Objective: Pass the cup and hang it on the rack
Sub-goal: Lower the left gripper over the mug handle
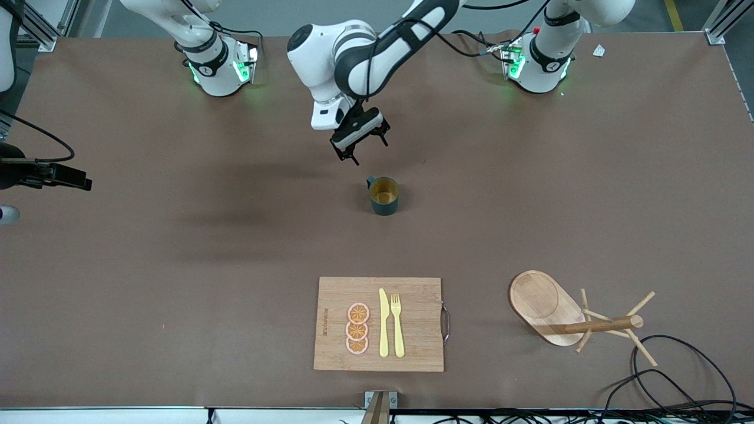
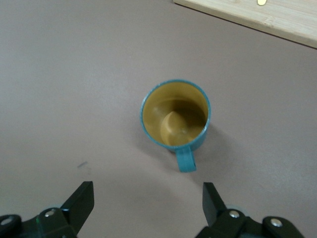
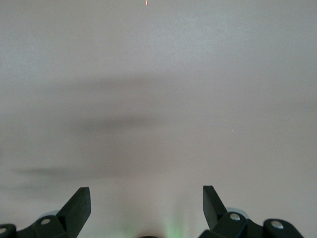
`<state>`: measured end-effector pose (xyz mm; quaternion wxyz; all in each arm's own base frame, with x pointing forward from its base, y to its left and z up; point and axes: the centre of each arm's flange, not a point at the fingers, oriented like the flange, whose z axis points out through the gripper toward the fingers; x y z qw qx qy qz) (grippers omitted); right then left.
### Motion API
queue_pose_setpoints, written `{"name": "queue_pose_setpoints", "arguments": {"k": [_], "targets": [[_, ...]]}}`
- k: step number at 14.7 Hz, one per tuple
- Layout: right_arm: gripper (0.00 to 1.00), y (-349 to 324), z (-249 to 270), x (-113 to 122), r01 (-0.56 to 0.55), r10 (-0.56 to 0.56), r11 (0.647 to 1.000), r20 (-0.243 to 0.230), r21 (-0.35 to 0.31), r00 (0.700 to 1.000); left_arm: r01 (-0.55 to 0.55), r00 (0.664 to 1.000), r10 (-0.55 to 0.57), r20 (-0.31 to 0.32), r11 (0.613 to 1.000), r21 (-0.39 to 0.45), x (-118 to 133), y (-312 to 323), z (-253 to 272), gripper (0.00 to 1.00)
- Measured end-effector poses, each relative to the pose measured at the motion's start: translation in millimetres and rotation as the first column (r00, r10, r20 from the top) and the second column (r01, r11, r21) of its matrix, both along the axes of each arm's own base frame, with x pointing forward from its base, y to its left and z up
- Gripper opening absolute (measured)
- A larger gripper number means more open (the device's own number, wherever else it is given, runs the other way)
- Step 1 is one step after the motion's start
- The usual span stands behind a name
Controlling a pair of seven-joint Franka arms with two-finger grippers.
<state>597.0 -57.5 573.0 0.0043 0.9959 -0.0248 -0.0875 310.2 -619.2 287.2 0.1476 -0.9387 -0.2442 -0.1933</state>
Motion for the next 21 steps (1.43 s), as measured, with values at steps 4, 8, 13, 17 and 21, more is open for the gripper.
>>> {"name": "queue_pose_setpoints", "arguments": {"k": [4,8,13,17,21], "targets": [[1.0,5,-1,-1,-0.006,0.006,1.0,-0.015,0.003,1.0,-0.045,0.988,0.046,0.147,0.999,-0.012,-23,-15,-29,0.97],[1.0,5,-1,-1,-0.006,0.006,1.0,-0.016,0.005,1.0,-0.076,0.975,0.081,0.208,0.997,-0.03,-39,-26,-63,0.95],[1.0,6,-2,-3,0.056,-0.056,0.998,-0.028,0.0,0.998,-0.1,0.946,0.106,0.307,0.994,-0.035,-38,-29,-107,0.93],[1.0,6,5,-8,0.061,-0.061,0.998,-0.025,0.001,0.998,-0.088,0.924,0.092,0.37,0.996,-0.028,-47,-31,-128,0.89],[1.0,7,29,-28,0.061,-0.061,0.998,0.007,0.006,0.998,-0.064,0.901,0.052,0.43,0.998,0.013,-33,-22,-145,0.83]]}}
